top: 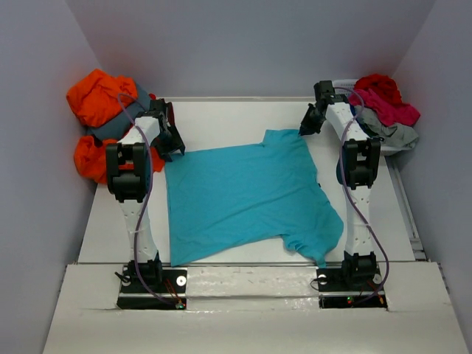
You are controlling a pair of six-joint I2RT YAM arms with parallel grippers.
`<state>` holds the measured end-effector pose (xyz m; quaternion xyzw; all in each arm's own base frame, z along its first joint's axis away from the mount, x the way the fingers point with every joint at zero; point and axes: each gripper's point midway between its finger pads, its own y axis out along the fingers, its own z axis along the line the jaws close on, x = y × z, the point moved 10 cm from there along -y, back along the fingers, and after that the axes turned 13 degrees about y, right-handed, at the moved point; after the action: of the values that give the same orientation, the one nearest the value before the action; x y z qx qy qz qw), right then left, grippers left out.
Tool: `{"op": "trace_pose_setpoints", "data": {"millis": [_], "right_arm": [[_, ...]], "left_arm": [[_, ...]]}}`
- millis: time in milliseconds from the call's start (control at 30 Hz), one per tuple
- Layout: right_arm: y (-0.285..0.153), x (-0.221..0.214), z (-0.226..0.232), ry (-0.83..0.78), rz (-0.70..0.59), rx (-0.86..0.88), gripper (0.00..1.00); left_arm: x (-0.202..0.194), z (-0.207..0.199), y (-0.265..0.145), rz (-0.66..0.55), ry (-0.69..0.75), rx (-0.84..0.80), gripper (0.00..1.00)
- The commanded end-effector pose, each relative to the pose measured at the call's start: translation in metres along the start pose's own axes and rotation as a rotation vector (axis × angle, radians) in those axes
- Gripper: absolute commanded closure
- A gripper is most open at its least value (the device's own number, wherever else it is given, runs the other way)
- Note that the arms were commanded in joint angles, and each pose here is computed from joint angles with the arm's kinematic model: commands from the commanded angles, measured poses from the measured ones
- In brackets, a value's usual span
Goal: Fold and stack the t-shirts
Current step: Pick up the flattened T-shirt from the center of the board.
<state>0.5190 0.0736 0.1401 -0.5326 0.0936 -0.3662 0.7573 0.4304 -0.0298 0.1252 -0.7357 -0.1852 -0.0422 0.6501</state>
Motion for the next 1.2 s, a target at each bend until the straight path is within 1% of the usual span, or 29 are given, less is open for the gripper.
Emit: {"op": "trace_pose_setpoints", "data": {"millis": [0, 33, 133, 300, 467, 700, 867, 1033, 1167], "right_arm": [[-0.004, 0.006, 0.011, -0.032, -0.039, 0.047, 0.87], [-0.006, 0.010, 0.008, -0.026, -0.047, 0.044, 0.91], [-0.009, 0.011, 0.008, -0.028, -0.058, 0.040, 0.93], [-0.030, 0.024, 0.005, -0.008, -0.111, 0.027, 0.93], [-0.053, 0.044, -0.007, 0.030, -0.164, 0.021, 0.93], [-0.073, 0.056, -0.016, 0.054, -0.201, 0.022, 0.93], [-0.076, 0.056, -0.014, 0.049, -0.196, 0.033, 0.93], [-0.074, 0.055, -0.013, 0.049, -0.179, 0.047, 0.93], [-0.071, 0.052, -0.013, 0.046, -0.153, 0.066, 0.93]], "left_arm": [[-0.004, 0.002, -0.016, 0.001, 0.013, 0.035, 0.37], [-0.005, 0.003, -0.017, 0.005, 0.014, 0.043, 0.37], [-0.005, 0.003, -0.017, 0.008, 0.015, 0.046, 0.37], [-0.005, 0.003, -0.016, 0.008, 0.017, 0.043, 0.37], [-0.003, 0.002, -0.015, 0.012, 0.020, 0.039, 0.37], [0.000, 0.004, -0.014, 0.016, 0.024, 0.072, 0.37], [0.002, 0.002, -0.014, 0.018, 0.050, 0.149, 0.37], [0.007, 0.002, -0.008, 0.036, 0.061, 0.150, 0.37], [0.018, -0.010, -0.013, -0.014, 0.085, 0.133, 0.37]]}}
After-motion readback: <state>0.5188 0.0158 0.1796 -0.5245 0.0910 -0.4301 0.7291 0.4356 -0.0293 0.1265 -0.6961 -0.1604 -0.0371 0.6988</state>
